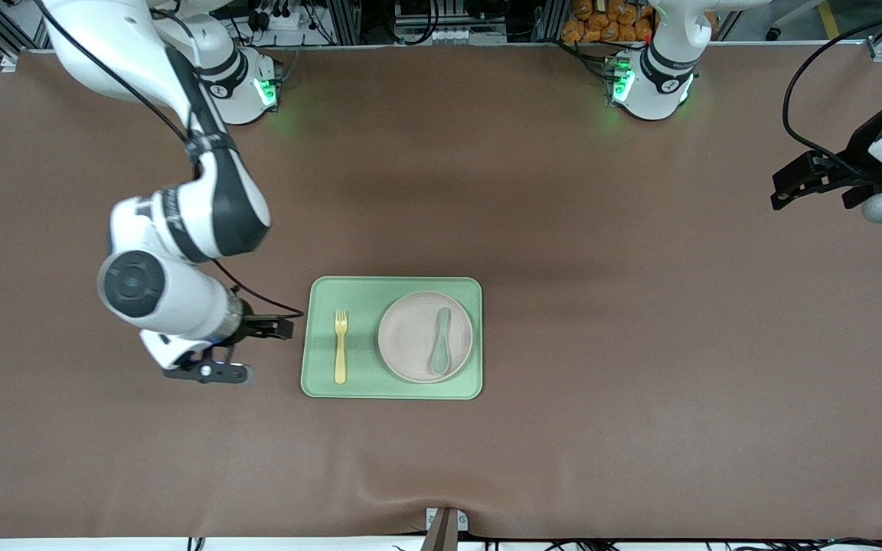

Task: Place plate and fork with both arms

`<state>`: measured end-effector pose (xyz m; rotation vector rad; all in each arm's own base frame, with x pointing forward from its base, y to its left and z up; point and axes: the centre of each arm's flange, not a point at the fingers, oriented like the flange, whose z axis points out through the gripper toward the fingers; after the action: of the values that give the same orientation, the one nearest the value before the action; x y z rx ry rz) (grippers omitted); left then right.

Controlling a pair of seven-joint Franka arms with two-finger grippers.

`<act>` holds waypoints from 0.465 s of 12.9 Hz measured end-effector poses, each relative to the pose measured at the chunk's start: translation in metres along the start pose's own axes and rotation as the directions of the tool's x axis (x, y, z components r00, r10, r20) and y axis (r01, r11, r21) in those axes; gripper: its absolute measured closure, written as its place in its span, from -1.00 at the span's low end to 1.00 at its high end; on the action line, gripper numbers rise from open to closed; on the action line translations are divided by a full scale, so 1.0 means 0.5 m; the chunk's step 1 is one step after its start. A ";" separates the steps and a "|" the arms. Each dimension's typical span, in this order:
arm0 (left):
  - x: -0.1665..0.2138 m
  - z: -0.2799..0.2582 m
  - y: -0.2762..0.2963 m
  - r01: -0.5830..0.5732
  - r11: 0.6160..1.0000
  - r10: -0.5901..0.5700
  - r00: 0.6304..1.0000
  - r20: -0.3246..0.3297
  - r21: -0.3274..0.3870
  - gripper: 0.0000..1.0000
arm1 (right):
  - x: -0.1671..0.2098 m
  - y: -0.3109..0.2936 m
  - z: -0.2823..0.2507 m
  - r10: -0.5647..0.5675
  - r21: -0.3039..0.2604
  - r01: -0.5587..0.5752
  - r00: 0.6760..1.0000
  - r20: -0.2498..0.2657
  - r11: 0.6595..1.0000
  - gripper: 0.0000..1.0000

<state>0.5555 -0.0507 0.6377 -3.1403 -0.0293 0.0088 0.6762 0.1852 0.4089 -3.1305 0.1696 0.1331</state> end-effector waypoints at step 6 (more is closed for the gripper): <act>0.000 -0.003 -0.014 0.013 1.000 -0.013 1.000 -0.002 0.000 -1.00 | -0.028 0.283 -0.210 -0.068 0.030 0.067 0.998 0.010 0.997 -1.00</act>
<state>0.5553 -0.0436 0.6391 -3.1399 -0.0496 0.0053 0.6557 0.0454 0.5148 -3.1003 0.0650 0.1460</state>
